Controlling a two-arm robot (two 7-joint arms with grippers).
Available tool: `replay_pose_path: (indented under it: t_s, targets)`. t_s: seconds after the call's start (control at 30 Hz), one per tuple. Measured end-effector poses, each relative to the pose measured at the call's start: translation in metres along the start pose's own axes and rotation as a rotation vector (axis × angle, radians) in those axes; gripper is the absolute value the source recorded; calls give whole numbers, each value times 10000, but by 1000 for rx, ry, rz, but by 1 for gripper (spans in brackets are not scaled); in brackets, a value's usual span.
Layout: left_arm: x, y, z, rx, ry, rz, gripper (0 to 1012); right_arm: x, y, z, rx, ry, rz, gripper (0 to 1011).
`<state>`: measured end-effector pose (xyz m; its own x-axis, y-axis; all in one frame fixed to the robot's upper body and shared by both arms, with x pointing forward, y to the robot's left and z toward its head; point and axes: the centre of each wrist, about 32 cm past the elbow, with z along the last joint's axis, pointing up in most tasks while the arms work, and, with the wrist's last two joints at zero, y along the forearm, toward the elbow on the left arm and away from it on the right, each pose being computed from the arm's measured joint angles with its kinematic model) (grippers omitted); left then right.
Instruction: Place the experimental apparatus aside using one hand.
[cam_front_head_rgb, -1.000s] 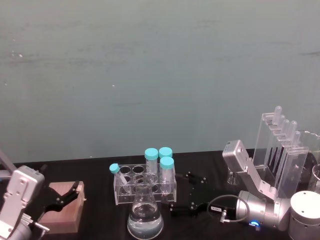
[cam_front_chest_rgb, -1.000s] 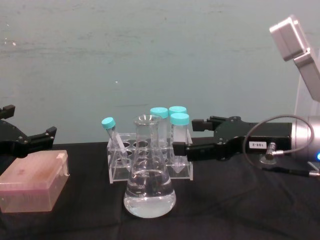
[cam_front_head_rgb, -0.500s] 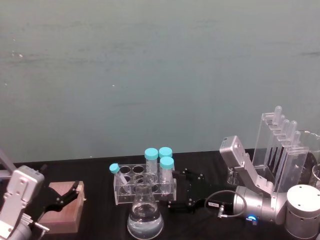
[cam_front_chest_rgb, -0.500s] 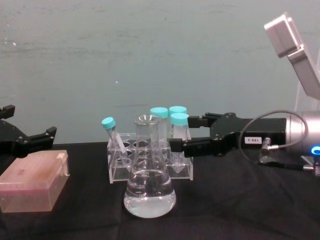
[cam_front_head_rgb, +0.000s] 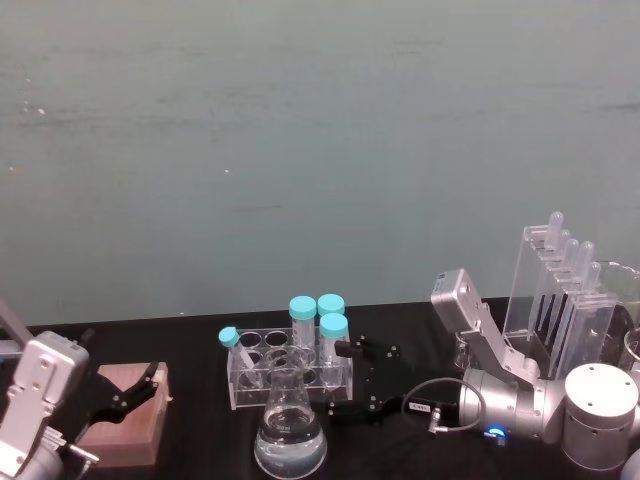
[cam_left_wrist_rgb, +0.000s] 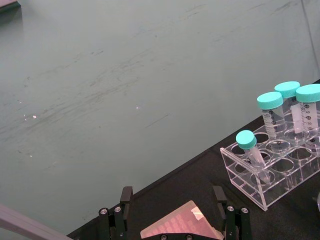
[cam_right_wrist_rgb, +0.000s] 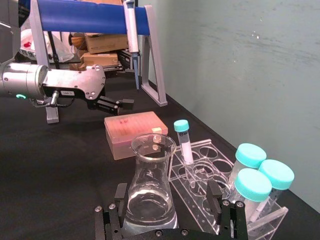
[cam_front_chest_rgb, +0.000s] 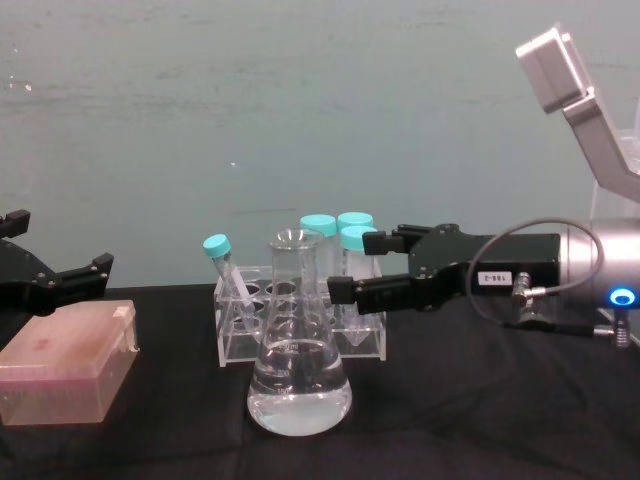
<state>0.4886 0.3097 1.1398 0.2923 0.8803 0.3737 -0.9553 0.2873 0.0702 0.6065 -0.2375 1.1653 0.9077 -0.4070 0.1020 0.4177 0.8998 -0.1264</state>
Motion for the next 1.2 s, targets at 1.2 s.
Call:
replay_pose_path:
  t_s: [1.2]
  targets:
    - [0,0,0,0,0,0,1000,48,273,34,8,8,86,1000]
